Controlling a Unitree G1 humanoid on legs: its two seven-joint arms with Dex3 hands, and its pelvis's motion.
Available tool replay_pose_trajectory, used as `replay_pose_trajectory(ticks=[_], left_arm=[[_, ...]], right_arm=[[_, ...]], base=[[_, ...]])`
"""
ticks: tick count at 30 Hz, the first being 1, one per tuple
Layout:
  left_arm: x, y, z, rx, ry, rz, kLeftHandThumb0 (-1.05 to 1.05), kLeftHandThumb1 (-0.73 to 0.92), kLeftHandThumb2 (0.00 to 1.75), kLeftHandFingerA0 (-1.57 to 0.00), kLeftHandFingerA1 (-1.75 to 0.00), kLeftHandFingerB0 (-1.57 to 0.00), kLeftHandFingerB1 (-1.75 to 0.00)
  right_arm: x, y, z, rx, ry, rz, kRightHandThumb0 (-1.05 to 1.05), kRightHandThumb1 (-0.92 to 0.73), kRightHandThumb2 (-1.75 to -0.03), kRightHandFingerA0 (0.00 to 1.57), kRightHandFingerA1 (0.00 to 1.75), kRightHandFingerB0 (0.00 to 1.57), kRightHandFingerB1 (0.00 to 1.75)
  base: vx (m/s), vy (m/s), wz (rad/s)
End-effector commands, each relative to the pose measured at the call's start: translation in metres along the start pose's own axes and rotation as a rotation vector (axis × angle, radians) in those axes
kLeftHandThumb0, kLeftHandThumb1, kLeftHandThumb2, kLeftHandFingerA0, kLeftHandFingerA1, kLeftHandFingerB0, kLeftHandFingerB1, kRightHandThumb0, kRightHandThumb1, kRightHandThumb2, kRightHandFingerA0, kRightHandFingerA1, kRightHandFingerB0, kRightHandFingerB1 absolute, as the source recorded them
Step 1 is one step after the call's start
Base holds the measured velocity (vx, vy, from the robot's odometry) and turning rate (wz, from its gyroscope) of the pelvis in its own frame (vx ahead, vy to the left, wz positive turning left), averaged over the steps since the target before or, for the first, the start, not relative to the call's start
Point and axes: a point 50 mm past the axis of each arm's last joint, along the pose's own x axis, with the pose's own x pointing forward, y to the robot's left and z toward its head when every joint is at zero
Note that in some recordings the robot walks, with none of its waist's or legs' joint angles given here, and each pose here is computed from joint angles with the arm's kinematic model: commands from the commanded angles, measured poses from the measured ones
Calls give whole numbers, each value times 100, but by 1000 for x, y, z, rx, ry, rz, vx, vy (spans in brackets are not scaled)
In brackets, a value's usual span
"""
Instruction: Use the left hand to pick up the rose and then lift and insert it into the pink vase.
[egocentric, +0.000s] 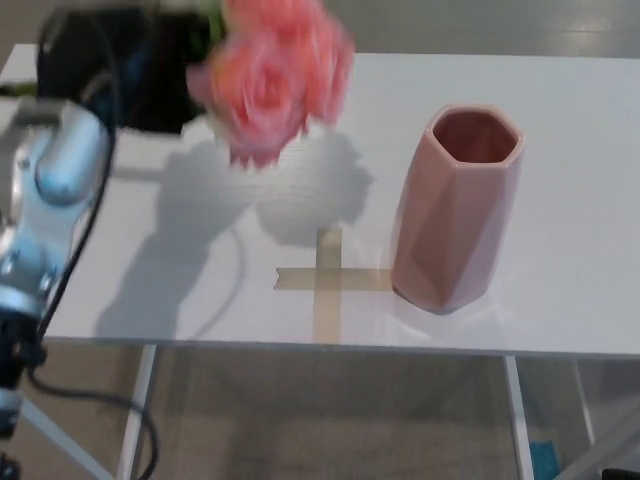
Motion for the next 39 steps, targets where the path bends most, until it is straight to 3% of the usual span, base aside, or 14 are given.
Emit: replay_pose_trajectory(ticks=[1, 5, 16, 22, 28, 39], left_arm=[[25, 34, 29, -465, -79, 101, -21, 82, 65, -78, -148, -69, -110], [36, 43, 47, -673, -108, 89, -20, 85, 65, -82, -143, -68, -110], [60, 50, 90, -1059, -94, -121, -22, 84, 66, -90, -133, -80, -84], [70, 55, 110, -1119, -159, -190, -22, 85, 65, -89, -136, -81, -81], [75, 59, 127, -1213, -200, -208, -19, 84, 69, -90, -149, -84, -83], [77, 64, 150, -1340, -168, -278, -16, 86, 65, -92, -149, -83, -81]], right_arm=[[-1, -5, -5, -6, 25, -6, -34, -59, -57, 68, 48, 57, 43], [-1, -4, -6, -10, 27, -4, -34, -59, -57, 68, 48, 57, 43], [-1, -2, -5, -15, 26, 3, -34, -59, -57, 67, 48, 57, 43], [0, -2, -2, -15, 17, -5, -34, -60, -57, 67, 48, 57, 43], [1, 0, 0, -14, 20, -7, -34, -60, -57, 67, 48, 56, 43], [0, 1, 0, -20, 16, -1, -34, -60, -57, 67, 48, 57, 43]], base=[[0, 0, 0], [0, 0, 0], [0, 0, 0], [0, 0, 0], [0, 0, 0], [0, 0, 0]])
